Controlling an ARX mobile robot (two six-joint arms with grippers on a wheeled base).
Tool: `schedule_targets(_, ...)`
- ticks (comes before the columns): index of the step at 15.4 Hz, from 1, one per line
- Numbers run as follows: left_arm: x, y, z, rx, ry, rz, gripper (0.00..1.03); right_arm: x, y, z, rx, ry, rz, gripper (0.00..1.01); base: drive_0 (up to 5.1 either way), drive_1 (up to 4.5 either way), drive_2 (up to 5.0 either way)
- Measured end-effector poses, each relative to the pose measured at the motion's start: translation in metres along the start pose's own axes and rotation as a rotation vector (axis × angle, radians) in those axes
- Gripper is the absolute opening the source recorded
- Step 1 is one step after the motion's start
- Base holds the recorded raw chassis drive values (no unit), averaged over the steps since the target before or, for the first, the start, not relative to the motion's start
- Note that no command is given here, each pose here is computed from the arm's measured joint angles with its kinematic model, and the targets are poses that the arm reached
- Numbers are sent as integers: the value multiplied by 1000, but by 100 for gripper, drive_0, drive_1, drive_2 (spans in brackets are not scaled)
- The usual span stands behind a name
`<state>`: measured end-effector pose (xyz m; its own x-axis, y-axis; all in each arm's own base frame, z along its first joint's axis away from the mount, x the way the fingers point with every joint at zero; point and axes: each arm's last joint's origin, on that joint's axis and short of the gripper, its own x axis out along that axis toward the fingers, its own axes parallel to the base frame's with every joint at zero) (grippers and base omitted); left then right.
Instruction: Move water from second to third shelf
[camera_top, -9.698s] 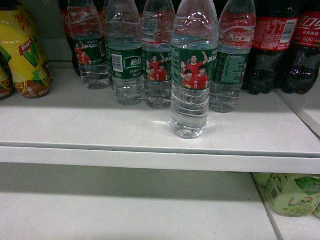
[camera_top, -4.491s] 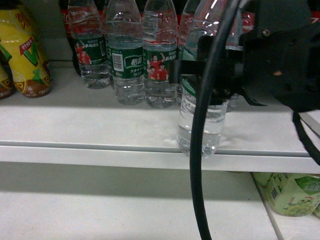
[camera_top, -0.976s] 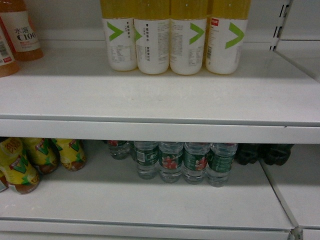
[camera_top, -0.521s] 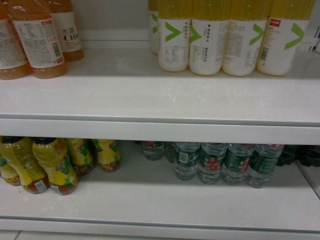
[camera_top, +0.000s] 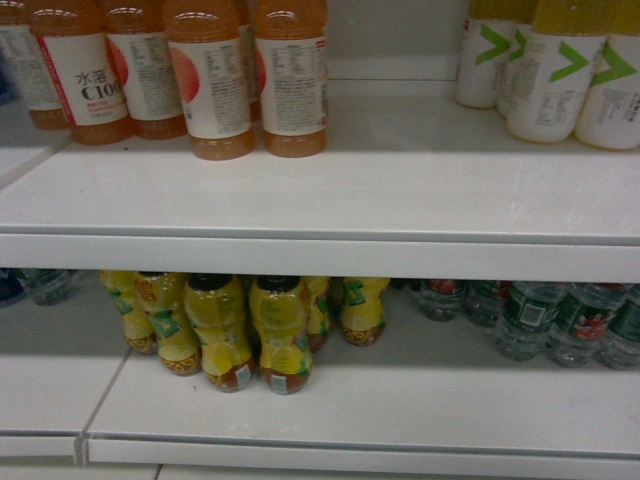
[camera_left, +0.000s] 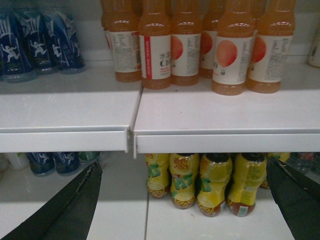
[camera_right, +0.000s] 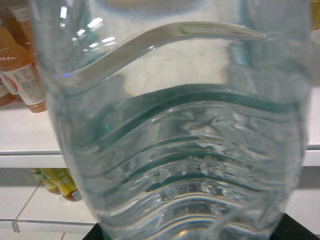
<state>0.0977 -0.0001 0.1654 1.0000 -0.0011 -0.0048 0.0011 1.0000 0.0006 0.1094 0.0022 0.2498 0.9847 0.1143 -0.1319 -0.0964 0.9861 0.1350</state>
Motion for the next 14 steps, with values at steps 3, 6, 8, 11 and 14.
schedule_targets(3,0,0,0,0,-2,0,98,0,0,0,0,0,0,39,-470,257,257)
schedule_targets(6,0,0,0,0,-2,0,98,0,0,0,0,-1,0,39,-470,257,257)
schedule_targets(8,0,0,0,0,-2,0,98,0,0,0,1,3,-3,39,-470,257,257)
schedule_targets(11,0,0,0,0,-2,0,98,0,0,0,1,3,-1,39,-470,257,257)
schedule_targets(14,0,0,0,0,-4,0,98,0,0,0,1,4,-2,39,-485,251,251)
